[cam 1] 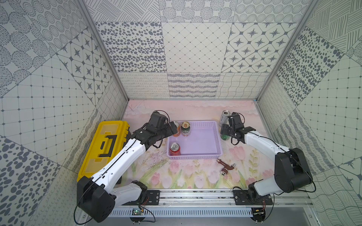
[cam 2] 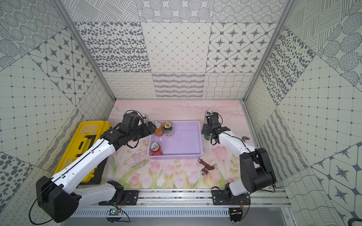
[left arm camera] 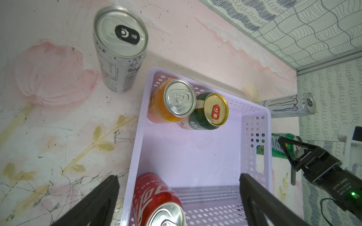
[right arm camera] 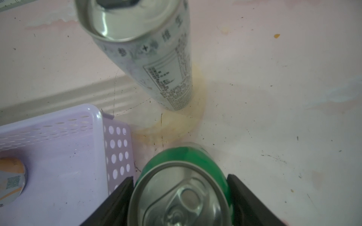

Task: Take out the drinks from the basket
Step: Place the drink at the center of the board, then pick up the drink from the basket.

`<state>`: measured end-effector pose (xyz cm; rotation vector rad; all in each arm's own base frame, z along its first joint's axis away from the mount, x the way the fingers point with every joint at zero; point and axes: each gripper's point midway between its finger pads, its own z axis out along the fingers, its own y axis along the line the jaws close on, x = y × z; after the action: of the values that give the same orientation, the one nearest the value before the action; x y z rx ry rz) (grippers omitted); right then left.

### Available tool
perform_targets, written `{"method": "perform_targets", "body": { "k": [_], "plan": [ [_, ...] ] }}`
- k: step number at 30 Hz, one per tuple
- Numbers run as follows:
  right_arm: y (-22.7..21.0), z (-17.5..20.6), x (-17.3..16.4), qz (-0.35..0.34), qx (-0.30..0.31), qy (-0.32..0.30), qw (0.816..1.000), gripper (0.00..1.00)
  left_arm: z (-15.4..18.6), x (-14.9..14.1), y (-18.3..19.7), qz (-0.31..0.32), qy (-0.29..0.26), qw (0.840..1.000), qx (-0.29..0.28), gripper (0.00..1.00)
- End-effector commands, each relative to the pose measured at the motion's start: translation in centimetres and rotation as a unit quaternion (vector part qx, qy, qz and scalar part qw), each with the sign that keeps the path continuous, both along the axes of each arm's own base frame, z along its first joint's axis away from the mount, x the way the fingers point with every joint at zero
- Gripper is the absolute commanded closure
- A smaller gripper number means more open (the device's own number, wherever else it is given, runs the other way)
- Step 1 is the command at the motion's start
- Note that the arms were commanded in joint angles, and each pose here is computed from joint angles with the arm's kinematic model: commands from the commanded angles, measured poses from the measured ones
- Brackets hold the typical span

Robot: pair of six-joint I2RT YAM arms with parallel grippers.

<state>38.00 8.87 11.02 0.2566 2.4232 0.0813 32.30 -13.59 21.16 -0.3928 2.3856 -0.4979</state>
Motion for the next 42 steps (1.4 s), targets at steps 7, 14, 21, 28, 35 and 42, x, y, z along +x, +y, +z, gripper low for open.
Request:
{"method": "perform_targets", "body": {
  "k": [7, 14, 21, 28, 35, 42],
  "plan": [
    [0.2, 6.1, 0.8, -0.01, 0.036, -0.084, 0.996, 0.05, 0.7, -0.3, -0.6, -0.021, -0.016, 0.999, 0.023, 0.0],
    [0.5, 10.6, 0.4, 0.01, 0.05, -0.157, 0.986, 0.06, 1.0, -1.7, -1.1, -0.035, -0.017, 0.998, 0.056, 0.0],
    [0.8, 11.3, 0.2, 0.024, 0.051, -0.174, 0.983, 0.06, -1.0, -3.7, -1.2, -0.056, 0.018, 0.995, 0.084, 0.01],
    [0.7, 10.7, -0.1, 0.023, 0.052, -0.17, 0.984, 0.06, -4.3, -6.2, -0.9, -0.075, 0.088, 0.984, 0.134, 0.03],
    [0.7, 10.2, 0.0, 0.022, 0.053, -0.167, 0.984, 0.06, -7.3, -7.2, -2.7, -0.107, 0.123, 0.977, 0.137, 0.07],
    [0.9, 10.2, 0.0, 0.024, 0.056, -0.167, 0.984, 0.06, -8.6, -7.0, -3.5, -0.121, 0.138, 0.97, 0.162, 0.13]
  ]
}}
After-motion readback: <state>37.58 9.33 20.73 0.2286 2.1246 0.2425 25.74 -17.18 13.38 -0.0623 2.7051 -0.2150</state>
